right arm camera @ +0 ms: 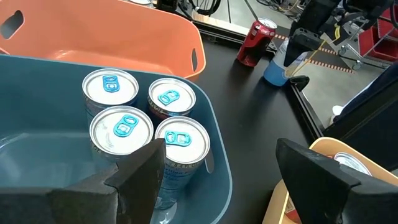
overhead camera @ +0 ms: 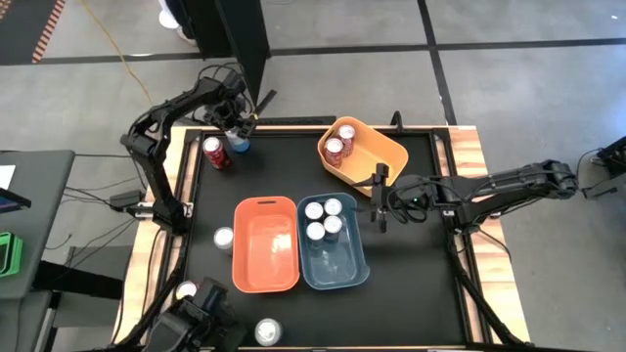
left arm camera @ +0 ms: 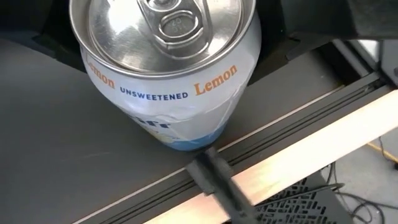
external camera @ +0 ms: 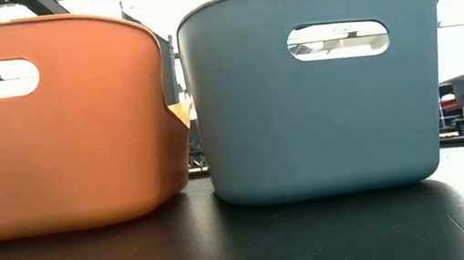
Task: Sort soda cans
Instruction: Put the top left blue and white soda can into the orange bin
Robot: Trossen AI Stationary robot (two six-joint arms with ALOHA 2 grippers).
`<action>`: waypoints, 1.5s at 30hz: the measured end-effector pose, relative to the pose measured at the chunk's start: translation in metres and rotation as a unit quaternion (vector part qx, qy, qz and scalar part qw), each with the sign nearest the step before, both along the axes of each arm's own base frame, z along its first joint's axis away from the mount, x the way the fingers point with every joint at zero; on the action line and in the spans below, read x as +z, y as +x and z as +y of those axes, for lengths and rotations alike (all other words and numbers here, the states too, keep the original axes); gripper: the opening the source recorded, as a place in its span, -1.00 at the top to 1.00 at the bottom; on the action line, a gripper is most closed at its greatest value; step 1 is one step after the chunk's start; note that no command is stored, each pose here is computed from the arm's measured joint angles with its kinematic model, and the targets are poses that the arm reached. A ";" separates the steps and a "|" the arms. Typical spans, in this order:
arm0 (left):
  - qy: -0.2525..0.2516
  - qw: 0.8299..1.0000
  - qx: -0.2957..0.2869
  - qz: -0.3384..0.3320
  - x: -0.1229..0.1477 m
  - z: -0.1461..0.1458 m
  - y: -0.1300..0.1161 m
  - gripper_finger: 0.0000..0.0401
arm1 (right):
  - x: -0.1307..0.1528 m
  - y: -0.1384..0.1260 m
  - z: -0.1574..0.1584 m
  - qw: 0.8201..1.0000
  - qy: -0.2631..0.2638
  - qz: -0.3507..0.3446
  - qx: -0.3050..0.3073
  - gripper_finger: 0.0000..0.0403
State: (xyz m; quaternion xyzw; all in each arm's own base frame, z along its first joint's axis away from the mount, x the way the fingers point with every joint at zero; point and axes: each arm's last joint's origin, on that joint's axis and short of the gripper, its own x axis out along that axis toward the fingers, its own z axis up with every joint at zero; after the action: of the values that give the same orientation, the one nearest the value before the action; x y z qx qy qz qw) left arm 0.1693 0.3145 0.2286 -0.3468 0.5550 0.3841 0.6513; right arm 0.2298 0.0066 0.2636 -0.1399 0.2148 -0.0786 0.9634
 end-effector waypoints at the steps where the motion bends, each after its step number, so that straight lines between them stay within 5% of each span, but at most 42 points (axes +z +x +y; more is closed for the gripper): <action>1: -0.002 1.000 -0.005 0.000 0.000 -0.002 0.002 -0.48 | 0.000 0.000 0.000 1.000 0.000 0.000 0.000 -0.60; 15: -0.005 0.992 -0.122 0.032 0.004 -0.037 0.043 -0.48 | 0.000 0.000 0.000 1.000 0.000 0.000 0.000 -0.60; 23: 0.046 0.989 -0.140 0.009 0.050 -0.068 0.042 -0.48 | 0.000 0.000 0.000 1.000 0.000 0.000 0.000 -0.60; 37: 0.117 0.959 -0.242 -0.091 0.143 -0.202 0.026 -0.48 | 0.000 0.000 0.000 1.000 0.000 0.000 0.000 -0.60; 45: 0.107 0.940 -0.280 -0.164 0.158 -0.264 0.034 -0.48 | 0.000 0.000 0.000 1.000 0.000 -0.002 0.000 -0.60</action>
State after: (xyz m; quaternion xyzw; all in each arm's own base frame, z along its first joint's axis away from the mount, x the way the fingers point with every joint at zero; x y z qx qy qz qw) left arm 0.2032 0.0506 0.3864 -0.1640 0.4709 0.1809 0.8477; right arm 0.2299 0.0066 0.2639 -0.1393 0.2131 -0.0791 0.9638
